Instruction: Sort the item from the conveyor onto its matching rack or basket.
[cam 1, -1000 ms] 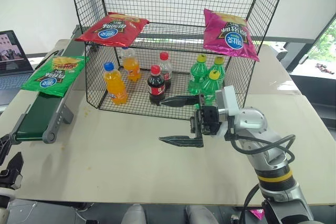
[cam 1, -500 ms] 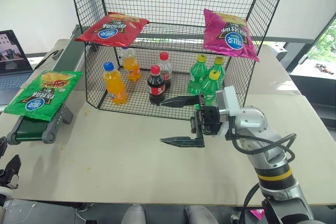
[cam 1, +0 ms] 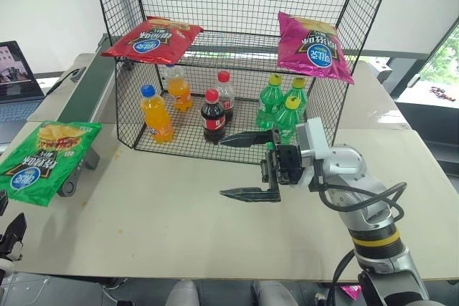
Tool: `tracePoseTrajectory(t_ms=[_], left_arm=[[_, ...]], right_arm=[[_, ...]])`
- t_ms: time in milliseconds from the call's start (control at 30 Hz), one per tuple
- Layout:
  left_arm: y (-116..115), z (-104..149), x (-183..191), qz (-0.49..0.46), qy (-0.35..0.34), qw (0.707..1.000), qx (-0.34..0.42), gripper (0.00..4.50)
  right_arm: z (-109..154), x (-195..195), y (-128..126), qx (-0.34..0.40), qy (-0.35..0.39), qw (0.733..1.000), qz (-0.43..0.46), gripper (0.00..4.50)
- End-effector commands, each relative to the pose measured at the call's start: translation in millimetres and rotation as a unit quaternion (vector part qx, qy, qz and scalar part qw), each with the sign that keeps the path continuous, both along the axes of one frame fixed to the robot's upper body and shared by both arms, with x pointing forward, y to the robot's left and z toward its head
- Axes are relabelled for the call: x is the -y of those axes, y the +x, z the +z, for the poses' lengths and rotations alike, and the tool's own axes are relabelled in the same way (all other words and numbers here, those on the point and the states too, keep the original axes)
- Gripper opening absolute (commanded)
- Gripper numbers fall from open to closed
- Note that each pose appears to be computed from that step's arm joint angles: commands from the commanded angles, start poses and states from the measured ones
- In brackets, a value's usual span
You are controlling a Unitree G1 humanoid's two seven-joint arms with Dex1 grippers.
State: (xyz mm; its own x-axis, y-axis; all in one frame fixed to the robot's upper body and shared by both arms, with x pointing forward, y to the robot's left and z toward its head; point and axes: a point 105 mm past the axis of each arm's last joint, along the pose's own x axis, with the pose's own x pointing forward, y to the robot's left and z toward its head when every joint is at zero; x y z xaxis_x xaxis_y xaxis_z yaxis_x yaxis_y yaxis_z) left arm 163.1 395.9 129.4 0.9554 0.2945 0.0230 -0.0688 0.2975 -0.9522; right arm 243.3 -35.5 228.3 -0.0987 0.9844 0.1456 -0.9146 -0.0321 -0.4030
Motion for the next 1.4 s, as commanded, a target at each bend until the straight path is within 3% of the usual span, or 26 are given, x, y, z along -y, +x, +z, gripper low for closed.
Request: tracePoseTrajectory(t_ms=[33, 167, 233, 533, 767, 900, 1000, 1067, 1300, 1400], left_arm=[[-5.0, 9.3, -7.7, 0.008, 0.019, 1.000, 0.009, 4.49], [-5.3, 8.9, -11.1, 0.013, 0.031, 0.999, 0.005, 4.49], [-5.2, 9.6, -12.4, 0.014, 0.038, 0.999, 0.006, 3.97], [4.6, -0.4, -1.7, -0.015, 0.048, 0.999, -0.020, 0.13], [15.5, 9.9, 6.0, -0.030, 0.060, 0.998, -0.014, 0.04], [27.9, 71.0, 40.3, -0.093, 0.121, 0.986, 0.064, 0.04], [48.7, 131.6, 90.5, -0.161, 0.206, 0.954, 0.148, 0.04], [56.4, 152.9, 114.0, -0.187, 0.232, 0.937, 0.181, 0.04], [90.5, 220.3, 214.2, -0.326, 0.218, 0.867, 0.308, 0.04], [103.0, 246.8, 255.1, -0.411, 0.184, 0.820, 0.354, 0.04]], right_arm=[[12.5, 1.4, -5.3, 0.019, 0.014, 1.000, 0.010, 4.50], [12.6, 1.2, -5.9, 0.018, 0.014, 1.000, 0.009, 4.50], [12.5, 1.0, -5.7, 0.017, 0.015, 1.000, 0.007, 4.50], [15.7, 0.2, -2.0, 0.015, 0.021, 1.000, -0.007, 4.50], [14.9, 0.9, -0.4, 0.017, 0.019, 0.999, -0.019, 4.50], [17.3, 7.4, 7.5, 0.018, 0.025, 0.998, -0.057, 4.50], [24.1, 20.5, 25.9, 0.020, 0.046, 0.989, -0.138, 4.50], [26.0, 25.9, 31.8, 0.020, 0.054, 0.984, -0.169, 4.50], [35.4, 43.1, 36.5, 0.034, 0.103, 0.955, -0.277, 4.50], [45.9, 59.9, 33.3, 0.061, 0.141, 0.922, -0.355, 4.50]])
